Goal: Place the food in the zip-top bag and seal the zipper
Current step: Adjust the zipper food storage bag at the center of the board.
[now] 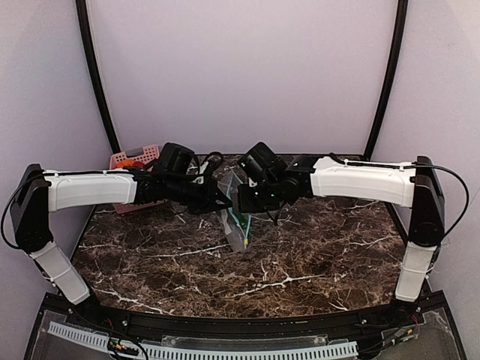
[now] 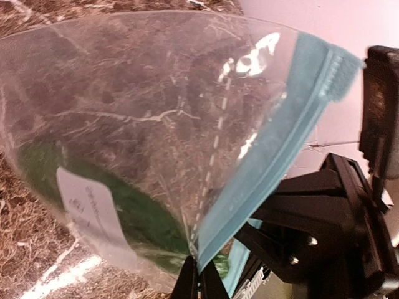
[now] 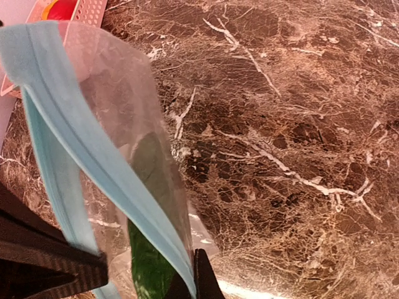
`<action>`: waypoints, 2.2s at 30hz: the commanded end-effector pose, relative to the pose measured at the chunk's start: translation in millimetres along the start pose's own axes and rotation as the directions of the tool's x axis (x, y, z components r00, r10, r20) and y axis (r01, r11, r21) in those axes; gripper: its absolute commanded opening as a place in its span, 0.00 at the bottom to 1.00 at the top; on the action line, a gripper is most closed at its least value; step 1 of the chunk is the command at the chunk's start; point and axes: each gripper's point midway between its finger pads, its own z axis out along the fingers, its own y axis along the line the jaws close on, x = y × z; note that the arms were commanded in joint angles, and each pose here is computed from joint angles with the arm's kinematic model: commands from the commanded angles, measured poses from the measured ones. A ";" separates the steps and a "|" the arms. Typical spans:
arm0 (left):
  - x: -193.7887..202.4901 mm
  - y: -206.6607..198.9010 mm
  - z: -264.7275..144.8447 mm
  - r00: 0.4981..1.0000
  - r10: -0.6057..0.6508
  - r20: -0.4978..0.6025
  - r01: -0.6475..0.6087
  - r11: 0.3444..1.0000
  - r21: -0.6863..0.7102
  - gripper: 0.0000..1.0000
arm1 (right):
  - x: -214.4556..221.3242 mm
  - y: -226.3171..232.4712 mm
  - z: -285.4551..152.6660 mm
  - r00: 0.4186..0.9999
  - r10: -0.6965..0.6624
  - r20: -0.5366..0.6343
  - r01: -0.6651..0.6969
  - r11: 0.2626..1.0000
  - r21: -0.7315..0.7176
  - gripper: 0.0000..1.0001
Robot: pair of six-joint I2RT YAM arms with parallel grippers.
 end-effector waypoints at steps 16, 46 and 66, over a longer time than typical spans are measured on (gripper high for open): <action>-15.7 -86.1 -41.6 0.996 0.090 -0.015 -0.082 0.957 0.278 0.01 | -39.7 4.4 -90.3 0.995 -0.002 0.096 0.014 0.992 -0.125 0.00; 23.6 -9.6 -1.6 0.991 0.012 -0.136 0.002 0.995 0.102 0.18 | 13.1 -9.9 -37.5 0.997 0.011 -0.074 -0.021 0.992 -0.124 0.00; 55.9 -38.2 4.4 0.982 0.083 -0.172 -0.064 0.992 0.113 0.80 | -20.8 18.6 -63.4 0.995 0.093 0.040 -0.080 0.964 -0.255 0.00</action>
